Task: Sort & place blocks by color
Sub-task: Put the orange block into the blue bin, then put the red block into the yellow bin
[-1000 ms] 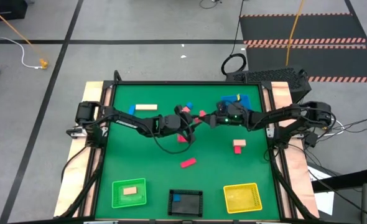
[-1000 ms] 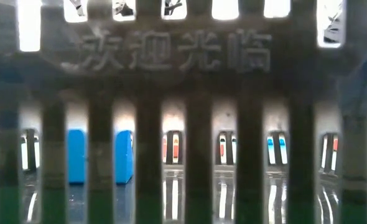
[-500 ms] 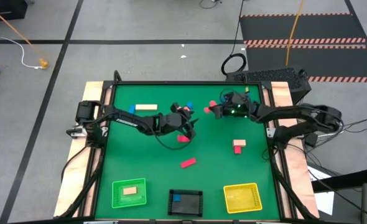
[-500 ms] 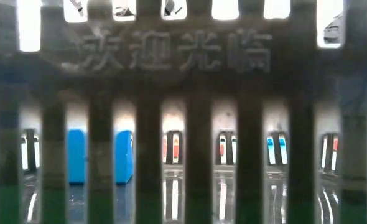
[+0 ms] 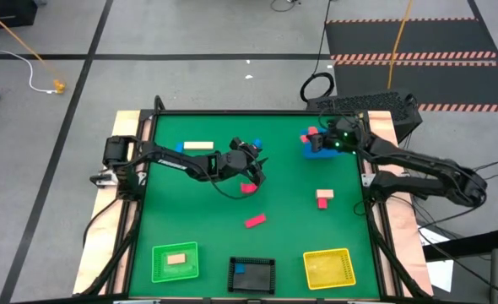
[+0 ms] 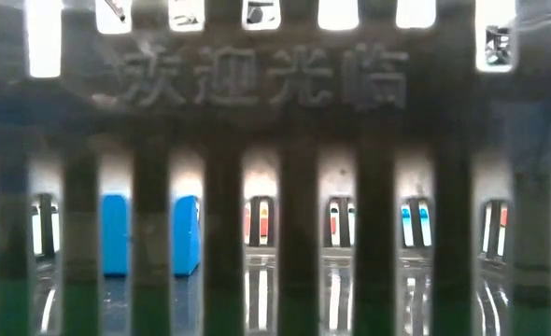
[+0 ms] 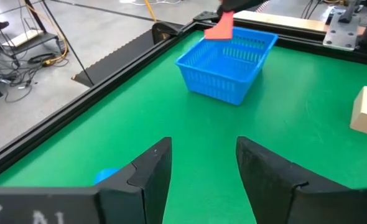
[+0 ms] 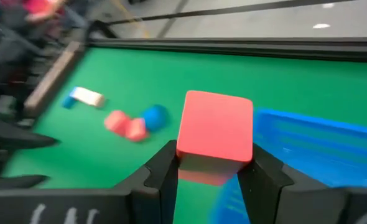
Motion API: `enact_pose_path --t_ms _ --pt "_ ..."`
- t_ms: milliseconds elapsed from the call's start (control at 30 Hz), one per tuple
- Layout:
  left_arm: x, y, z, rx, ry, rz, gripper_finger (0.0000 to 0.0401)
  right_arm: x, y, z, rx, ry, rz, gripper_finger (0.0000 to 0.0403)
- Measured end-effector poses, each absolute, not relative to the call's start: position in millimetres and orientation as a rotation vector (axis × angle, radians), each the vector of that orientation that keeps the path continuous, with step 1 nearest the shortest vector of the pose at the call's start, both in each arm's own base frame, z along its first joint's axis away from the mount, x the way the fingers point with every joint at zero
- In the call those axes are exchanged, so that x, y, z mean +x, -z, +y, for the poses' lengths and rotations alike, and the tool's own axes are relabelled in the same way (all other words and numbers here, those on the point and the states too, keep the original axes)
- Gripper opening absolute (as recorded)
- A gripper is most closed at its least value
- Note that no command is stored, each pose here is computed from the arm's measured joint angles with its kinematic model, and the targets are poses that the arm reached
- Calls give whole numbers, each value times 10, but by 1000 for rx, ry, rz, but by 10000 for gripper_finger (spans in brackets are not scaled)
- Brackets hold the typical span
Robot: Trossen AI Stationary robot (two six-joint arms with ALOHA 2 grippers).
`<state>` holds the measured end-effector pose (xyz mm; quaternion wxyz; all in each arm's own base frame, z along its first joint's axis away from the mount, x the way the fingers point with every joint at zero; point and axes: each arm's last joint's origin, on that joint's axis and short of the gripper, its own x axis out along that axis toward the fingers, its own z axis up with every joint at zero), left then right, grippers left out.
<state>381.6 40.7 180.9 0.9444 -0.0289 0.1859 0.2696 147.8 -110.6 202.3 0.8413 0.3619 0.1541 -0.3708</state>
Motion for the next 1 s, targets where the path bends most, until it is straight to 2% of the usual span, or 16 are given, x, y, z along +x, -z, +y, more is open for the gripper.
enact_pose_path --t_ms 167,267,733,1000 --pt "3806 -1797 444 -59 -560 392 168 1345 -1954 -1086 727 938 429 117" --pt "3799 -1783 460 -63 -566 405 164 1319 -1909 -1075 728 959 486 121" --pt "3779 -1752 484 -71 -577 439 161 1330 -1908 -1083 650 931 519 227" --pt "3639 -1641 601 -16 -608 644 161 1351 -2014 -1077 661 858 414 263"
